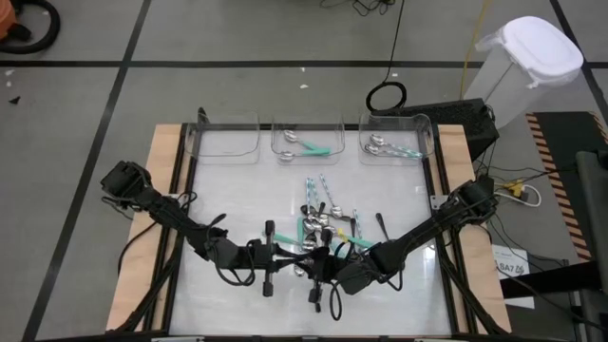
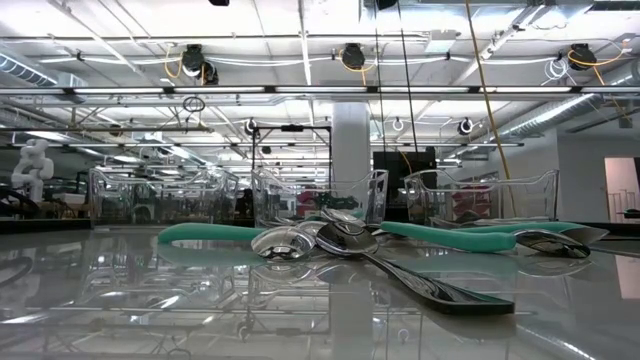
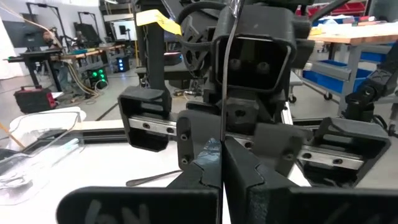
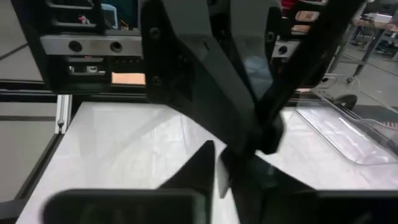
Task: Sort silverware by color (type)
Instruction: Put the black spoon into the left transparent bin
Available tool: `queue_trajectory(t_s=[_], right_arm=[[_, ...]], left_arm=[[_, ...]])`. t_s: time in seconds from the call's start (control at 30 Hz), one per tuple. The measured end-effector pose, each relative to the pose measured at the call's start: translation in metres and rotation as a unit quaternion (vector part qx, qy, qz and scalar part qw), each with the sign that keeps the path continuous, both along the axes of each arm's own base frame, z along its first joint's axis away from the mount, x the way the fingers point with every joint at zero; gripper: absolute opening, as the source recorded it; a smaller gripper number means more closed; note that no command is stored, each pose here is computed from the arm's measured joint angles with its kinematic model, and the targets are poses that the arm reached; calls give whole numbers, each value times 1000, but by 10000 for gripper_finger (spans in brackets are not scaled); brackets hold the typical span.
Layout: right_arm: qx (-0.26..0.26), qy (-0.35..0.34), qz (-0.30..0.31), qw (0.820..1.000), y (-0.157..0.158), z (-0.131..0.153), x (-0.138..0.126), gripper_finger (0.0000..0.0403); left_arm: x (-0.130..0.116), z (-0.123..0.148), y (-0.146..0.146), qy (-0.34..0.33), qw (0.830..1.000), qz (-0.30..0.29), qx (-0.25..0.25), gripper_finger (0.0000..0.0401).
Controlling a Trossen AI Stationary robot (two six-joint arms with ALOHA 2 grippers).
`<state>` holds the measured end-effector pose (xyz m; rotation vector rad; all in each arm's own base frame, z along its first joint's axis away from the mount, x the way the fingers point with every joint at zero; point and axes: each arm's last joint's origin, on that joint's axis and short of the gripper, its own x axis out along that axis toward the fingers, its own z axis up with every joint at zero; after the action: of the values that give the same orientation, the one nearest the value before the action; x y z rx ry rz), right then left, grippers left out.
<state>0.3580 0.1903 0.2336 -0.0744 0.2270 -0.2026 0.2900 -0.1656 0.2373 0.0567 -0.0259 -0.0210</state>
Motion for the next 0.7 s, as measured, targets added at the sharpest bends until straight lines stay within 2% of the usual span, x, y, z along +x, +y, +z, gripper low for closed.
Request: queue_trajectory(t_s=[0.07,0.3,0.5,0.7], right_arm=[[-3,5,1,1000,0,-1,0,9],[-12,42,-4,999,-4,-1,-6,5],[-6,87,-21,996,-11,9,-22,3],[-53,121,-57,990,-35,23,-31,2]], left_arm=[[0,0,0,2,1000,-3,7,1],[0,-2,2,22,1000,7,15,6],[-13,7,17,92,995,34,11,59],[-23,27,33,172,983,61,35,90]])
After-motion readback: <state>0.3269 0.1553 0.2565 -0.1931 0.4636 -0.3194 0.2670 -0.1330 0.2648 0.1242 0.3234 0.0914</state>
